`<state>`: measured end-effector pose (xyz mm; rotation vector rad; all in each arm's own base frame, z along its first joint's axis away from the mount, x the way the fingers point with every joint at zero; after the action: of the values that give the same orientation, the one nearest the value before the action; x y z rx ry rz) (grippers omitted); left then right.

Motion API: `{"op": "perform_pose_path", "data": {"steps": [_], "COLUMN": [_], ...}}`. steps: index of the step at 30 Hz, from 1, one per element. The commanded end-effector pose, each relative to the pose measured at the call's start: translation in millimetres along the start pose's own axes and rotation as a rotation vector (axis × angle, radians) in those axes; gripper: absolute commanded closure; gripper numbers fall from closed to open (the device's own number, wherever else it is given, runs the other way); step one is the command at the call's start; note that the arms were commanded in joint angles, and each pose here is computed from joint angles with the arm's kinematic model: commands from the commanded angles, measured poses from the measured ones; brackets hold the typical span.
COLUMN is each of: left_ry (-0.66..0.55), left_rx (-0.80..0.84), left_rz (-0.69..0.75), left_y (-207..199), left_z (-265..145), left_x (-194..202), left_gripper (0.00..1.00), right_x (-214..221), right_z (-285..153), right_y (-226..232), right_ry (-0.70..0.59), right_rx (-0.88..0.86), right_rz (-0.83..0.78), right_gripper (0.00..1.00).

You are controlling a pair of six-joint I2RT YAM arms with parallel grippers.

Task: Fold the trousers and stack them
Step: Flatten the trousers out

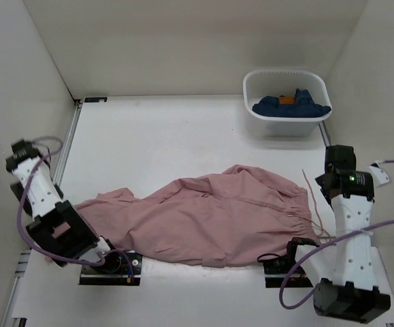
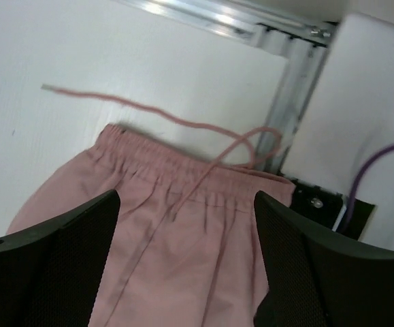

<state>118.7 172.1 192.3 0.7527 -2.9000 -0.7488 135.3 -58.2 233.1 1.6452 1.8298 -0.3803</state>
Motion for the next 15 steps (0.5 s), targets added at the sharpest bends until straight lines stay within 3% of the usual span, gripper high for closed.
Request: {"op": "perform_pose_path", "data": {"steps": [1, 4, 7, 11, 15], "left_ry": [-0.300, -0.309, -0.321, -0.288, -0.240], "left_rx": [0.181, 0.330, 0.416, 0.339, 0.252], "left_rz": [0.060, 0.291, 0.530, 0.789, 0.883], "left_y": [-23, -86, -158, -225, -251], "left_z": [-64, -88, -92, -67, -45], "left_x": [-77, -84, -68, -38, -35], "left_gripper": [0.25, 0.25, 0.25, 0.24, 0.24], "right_x": [-1, 8, 17, 29, 45], "right_z": [-4, 1, 8, 27, 52], "right_y": [53, 78, 98, 115, 122], "right_ry": [0.094, 0.164, 0.218, 0.246, 0.251], "right_rx": [-0.196, -0.245, -0.290, -0.270, -0.202], "right_rz": [-0.158, -0.198, -0.205, -0.172, -0.159], "right_gripper": [0.16, 0.16, 0.16, 0.16, 0.16]}}
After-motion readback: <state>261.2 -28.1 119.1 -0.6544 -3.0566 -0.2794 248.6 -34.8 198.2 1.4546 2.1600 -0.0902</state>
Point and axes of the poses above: each gripper's point midway between its finger pads, its own z axis out along the fingers, its own y axis along the line the jaws close on, x = y × z, the point moved 5 cm from there along -z, back along the fingers, and after that the axes turned 13 degrees about z, right-handed, at the moved point
